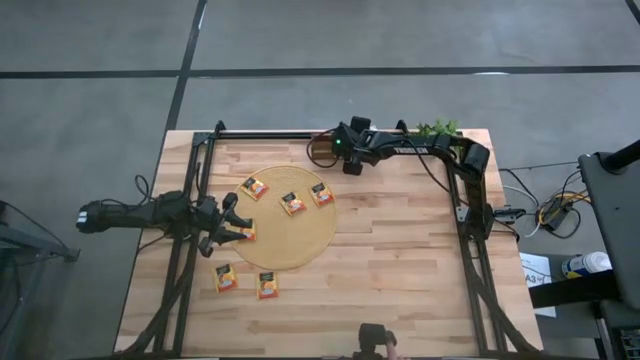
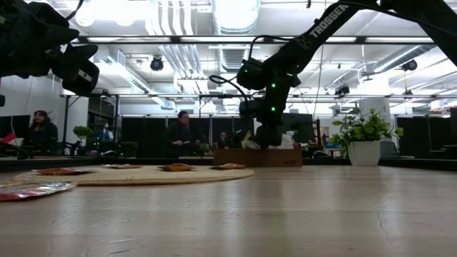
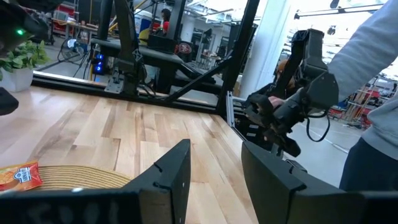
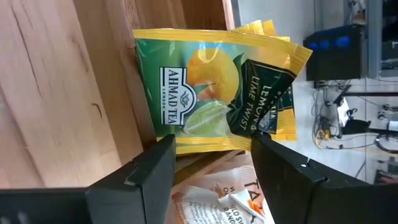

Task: Pick & Place Tea
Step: Put the yellow tea bag into the middle section of the wooden organizer

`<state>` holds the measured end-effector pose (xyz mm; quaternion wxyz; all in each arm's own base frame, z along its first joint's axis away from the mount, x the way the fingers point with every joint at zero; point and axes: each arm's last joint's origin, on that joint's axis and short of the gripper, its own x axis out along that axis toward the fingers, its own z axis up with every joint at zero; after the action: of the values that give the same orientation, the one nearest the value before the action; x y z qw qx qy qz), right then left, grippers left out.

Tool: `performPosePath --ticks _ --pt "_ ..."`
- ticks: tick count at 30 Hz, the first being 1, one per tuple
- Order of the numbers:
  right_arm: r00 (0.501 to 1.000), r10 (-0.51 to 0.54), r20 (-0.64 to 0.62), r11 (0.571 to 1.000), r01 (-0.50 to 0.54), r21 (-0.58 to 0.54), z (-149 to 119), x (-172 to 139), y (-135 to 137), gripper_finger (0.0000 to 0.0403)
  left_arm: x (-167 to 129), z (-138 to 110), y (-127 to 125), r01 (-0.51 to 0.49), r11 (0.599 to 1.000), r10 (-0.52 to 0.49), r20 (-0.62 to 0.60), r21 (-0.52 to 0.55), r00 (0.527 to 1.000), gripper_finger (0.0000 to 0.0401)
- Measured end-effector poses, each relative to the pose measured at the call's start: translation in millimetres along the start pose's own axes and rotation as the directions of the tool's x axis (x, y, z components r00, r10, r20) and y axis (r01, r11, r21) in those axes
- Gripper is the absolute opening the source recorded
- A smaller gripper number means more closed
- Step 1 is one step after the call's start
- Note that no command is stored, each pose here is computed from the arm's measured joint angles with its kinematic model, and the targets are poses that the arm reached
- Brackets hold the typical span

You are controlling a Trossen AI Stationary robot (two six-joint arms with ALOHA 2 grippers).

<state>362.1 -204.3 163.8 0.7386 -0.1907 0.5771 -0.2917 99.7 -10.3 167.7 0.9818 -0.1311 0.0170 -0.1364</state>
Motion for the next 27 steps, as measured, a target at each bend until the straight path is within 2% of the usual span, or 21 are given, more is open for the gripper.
performPosePath --ticks 7,12,16,24,27 --pt "0.998 -0.05 -0.047 0.999 0.05 -0.012 -3.2 -0.5 -0.3 0.0208 0.0 0.0 0.0 0.0 1.0 0.0 0.0 0.0 1.0 0.0138" --pt "0.998 -0.063 -0.012 0.998 0.063 0.011 -1.6 -14.3 -11.5 0.0208 0.0 0.0 0.0 0.0 1.0 0.0 0.0 0.0 1.0 0.0138" --pt "0.999 -0.035 0.038 0.999 0.034 0.012 0.1 -24.6 -18.0 0.0208 0.0 0.0 0.0 0.0 1.0 0.0 0.0 0.0 1.0 0.0138" --pt "0.978 0.148 0.148 0.989 -0.146 -0.02 2.9 -25.9 -15.3 0.0208 0.0 0.0 0.0 0.0 1.0 0.0 0.0 0.0 1.0 0.0138" --pt "0.976 0.153 0.154 0.988 -0.15 -0.028 4.3 -19.7 -11.7 0.0208 0.0 0.0 0.0 0.0 1.0 0.0 0.0 0.0 1.0 0.0138"
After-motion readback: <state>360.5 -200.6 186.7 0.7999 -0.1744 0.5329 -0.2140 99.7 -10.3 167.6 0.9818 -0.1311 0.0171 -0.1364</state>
